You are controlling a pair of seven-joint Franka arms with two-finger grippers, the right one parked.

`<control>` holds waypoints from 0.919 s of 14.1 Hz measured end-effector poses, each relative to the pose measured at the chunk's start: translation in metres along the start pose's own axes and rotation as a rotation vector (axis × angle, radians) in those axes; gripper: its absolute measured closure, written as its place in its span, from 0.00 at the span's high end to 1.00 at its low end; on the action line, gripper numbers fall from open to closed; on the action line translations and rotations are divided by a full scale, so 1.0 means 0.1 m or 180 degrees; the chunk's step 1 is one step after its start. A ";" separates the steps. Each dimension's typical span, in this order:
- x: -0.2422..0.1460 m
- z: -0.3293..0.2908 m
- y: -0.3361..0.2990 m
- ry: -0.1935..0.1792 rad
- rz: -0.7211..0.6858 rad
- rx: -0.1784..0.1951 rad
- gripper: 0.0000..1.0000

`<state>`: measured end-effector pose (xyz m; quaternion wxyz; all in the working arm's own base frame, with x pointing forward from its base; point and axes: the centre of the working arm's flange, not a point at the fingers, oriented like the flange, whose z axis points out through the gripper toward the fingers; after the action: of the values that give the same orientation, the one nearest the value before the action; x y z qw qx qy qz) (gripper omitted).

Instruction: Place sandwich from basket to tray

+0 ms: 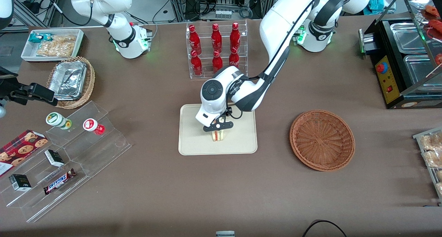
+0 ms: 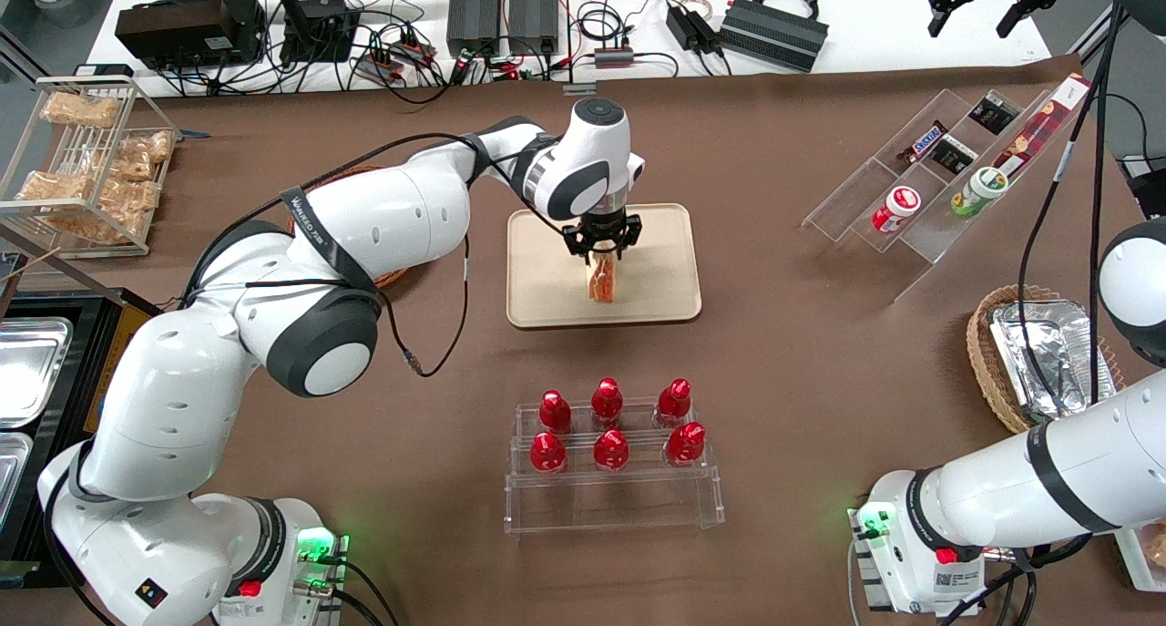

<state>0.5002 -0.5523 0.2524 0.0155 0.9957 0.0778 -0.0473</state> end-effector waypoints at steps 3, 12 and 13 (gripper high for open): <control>0.03 -0.37 -0.01 0.0058 -0.0010 -0.0043 0.99; 0.50 -1.54 -1.26 -0.0109 -0.0488 0.0432 1.00; 0.59 -1.59 -1.49 -0.0139 -0.0464 0.0440 1.00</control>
<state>0.5497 -0.3900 0.4014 -0.0550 0.9849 0.1462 -0.0753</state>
